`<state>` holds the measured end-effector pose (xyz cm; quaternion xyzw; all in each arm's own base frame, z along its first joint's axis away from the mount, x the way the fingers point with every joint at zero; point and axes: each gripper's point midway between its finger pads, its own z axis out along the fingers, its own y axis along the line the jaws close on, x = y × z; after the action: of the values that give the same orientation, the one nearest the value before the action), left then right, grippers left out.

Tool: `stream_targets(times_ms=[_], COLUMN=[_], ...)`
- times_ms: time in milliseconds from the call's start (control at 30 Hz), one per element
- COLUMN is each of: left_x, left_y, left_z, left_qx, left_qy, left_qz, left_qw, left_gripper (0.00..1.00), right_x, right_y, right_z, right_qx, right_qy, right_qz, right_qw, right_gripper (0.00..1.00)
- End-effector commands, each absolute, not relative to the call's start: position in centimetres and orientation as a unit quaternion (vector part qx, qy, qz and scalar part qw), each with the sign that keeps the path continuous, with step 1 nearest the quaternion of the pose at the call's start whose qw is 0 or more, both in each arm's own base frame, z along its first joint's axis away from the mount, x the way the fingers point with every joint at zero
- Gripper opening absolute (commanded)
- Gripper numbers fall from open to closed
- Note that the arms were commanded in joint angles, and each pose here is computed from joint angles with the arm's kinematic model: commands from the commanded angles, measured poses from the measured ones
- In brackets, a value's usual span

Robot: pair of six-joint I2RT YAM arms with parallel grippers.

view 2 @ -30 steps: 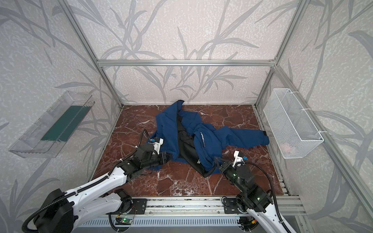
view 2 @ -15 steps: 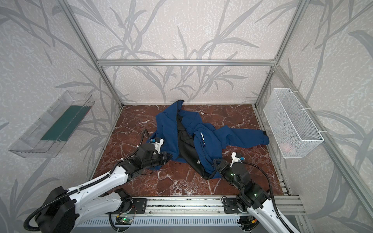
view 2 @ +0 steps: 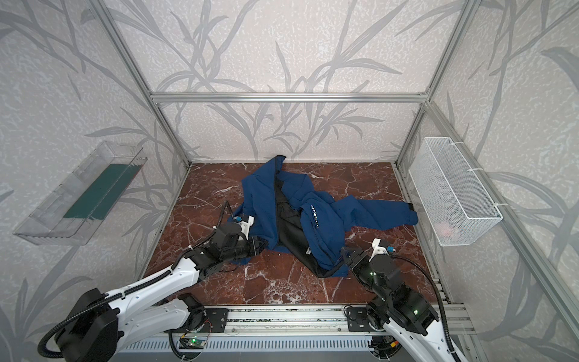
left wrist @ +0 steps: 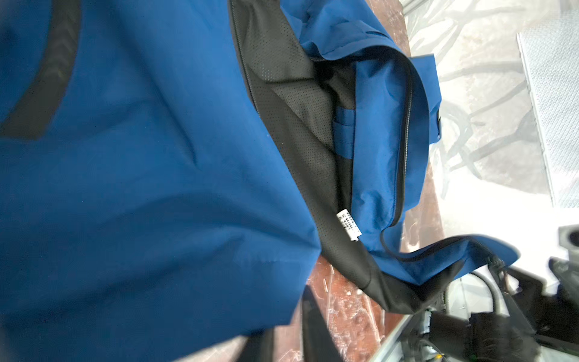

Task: Zip up the jacket
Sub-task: 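Pull both grippers toward the robot, dragging the zipper edges closer together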

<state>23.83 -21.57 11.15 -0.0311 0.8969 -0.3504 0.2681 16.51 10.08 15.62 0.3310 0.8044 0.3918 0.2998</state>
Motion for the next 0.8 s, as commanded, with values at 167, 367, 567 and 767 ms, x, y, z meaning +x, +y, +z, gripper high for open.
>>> stream_targets(times_ms=[167,367,567,767], left_x=[22.4,22.2,21.9,20.6], left_y=[-18.2,-19.0,-23.2,-26.6], left_z=[16.4,20.2,19.6,17.3], left_qx=[-0.046,-0.045,-0.031,-0.020], left_qy=[0.914,0.908,0.903,0.904], left_qz=[-0.286,-0.296,-0.335,-0.357], left_qw=[0.284,0.292,0.267,0.235], left_gripper=[0.52,0.56,0.56,0.55], right_x=[15.0,14.6,13.8,11.2], right_y=[5.1,4.1,9.2,12.5], right_z=[17.7,17.9,17.8,13.9], right_qx=[0.314,0.259,0.122,0.013], right_qy=[0.883,0.913,0.959,0.988], right_qz=[0.177,0.114,0.161,0.124], right_qw=[0.299,0.295,0.197,0.089], right_gripper=[0.66,0.69,0.65,0.60])
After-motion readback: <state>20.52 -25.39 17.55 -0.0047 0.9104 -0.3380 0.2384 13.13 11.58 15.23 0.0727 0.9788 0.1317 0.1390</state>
